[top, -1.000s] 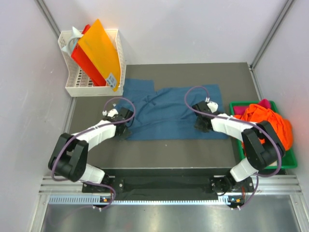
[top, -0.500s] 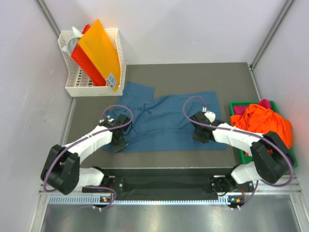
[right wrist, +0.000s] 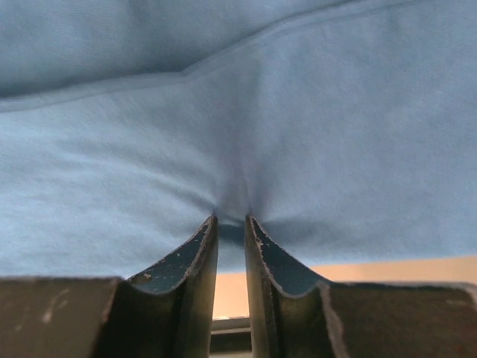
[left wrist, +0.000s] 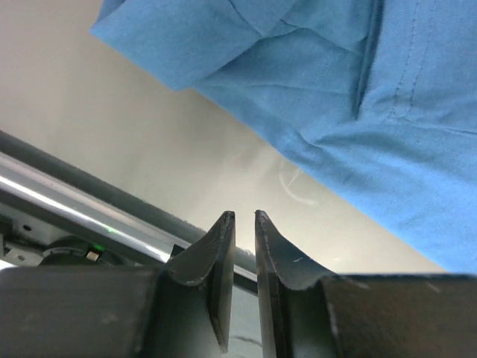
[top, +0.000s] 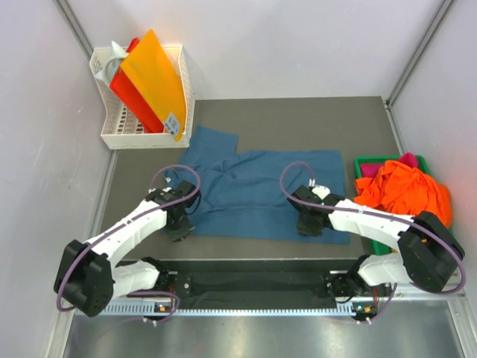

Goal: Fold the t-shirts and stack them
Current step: Fold the flattened tshirt in 1/3 of the way

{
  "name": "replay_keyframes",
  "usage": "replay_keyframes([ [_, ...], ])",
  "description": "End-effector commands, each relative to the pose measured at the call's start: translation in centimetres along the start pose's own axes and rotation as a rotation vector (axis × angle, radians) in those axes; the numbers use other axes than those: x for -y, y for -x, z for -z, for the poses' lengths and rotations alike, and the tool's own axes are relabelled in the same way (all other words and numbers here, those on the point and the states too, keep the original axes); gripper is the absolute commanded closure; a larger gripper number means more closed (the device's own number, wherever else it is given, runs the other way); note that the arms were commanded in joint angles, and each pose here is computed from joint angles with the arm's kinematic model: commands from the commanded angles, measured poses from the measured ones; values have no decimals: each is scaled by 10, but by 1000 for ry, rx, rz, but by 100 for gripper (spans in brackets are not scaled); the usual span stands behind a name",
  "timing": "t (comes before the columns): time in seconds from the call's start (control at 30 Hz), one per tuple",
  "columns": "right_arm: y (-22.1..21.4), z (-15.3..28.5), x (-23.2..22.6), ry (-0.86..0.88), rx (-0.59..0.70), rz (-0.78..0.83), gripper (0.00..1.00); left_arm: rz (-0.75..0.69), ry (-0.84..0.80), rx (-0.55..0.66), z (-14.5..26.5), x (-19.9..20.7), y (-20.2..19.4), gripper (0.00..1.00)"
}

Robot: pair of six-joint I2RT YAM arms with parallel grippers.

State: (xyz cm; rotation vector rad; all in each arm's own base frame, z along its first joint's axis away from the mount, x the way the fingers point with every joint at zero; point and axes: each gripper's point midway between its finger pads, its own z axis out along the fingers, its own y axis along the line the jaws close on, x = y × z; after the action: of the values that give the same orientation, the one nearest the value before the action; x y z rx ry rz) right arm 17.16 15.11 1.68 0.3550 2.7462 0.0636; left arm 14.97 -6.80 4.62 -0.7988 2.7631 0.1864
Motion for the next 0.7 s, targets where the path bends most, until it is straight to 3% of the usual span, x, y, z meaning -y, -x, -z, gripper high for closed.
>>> replay_keyframes([
  [0.0,26,28,-12,3,71,36,77,10,-63,68,26,14,21,76],
  [0.23,116,68,-72,73,325,170,52,-39,-269,407,84,69,108,60],
  [0.3,134,71,-87,72,367,223,51,-46,-277,441,81,83,119,59],
  [0.5,146,58,-104,73,391,300,52,-58,-153,391,37,94,118,60],
  [0.67,129,43,-89,54,343,282,55,-66,-143,325,34,91,106,64],
])
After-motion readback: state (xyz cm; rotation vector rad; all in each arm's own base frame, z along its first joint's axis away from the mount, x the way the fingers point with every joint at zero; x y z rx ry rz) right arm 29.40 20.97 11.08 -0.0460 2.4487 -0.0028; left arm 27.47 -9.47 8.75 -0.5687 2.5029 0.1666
